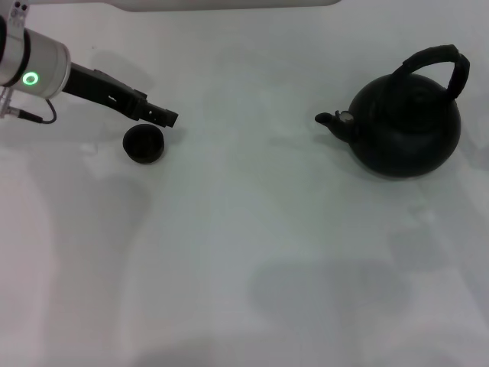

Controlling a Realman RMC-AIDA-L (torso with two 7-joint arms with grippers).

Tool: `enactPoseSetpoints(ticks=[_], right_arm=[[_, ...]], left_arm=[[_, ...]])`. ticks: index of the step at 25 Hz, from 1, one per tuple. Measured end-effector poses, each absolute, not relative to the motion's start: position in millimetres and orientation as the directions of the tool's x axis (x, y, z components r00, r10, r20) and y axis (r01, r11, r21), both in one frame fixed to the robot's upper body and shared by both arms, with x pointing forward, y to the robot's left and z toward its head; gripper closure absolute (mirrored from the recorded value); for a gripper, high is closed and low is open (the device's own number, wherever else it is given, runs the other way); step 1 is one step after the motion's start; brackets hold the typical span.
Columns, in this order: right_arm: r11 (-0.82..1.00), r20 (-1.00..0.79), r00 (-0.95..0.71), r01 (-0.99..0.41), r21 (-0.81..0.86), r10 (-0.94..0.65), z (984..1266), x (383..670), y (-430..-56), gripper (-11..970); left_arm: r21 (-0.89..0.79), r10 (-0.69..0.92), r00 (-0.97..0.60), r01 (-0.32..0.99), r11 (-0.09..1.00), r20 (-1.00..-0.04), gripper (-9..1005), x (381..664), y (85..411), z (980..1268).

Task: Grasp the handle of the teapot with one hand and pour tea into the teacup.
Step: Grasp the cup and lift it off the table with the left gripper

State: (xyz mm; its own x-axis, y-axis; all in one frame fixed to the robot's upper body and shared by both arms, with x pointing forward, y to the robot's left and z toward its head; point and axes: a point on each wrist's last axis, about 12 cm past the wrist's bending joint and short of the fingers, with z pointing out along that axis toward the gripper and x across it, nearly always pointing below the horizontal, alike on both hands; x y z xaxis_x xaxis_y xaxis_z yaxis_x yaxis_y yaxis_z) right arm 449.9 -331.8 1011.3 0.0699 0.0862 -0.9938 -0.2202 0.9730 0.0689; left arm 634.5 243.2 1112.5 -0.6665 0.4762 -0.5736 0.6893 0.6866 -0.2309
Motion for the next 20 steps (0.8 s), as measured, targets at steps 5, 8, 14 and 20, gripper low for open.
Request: enactPoseSetpoints(ticks=[5,8,14,20], right_arm=[[0.973,-0.994,0.068,-0.220,0.069,0.086,1011.1,450.1,-331.8,100],[0.973,-0.994,0.068,-0.221,0.069,0.086,1011.2,450.6,-331.5,100],[0.973,-0.994,0.068,-0.221,0.069,0.086,1011.2,450.7,-331.5,100],[0.973,-0.994,0.068,-0.220,0.069,0.086,1011.2,450.5,-331.6,100]], left_arm=[[-0.220,0.492,-0.666,0.693,0.686,-0.560,208,634.6,242.4,1110.5],[-0.214,0.506,-0.666,0.697,0.685,-0.548,208,633.9,243.1,1109.6],[-0.213,0.519,-0.664,0.703,0.679,-0.538,208,632.9,241.2,1107.6],[-0.212,0.536,-0.662,0.711,0.670,-0.523,209,631.5,239.0,1104.6]])
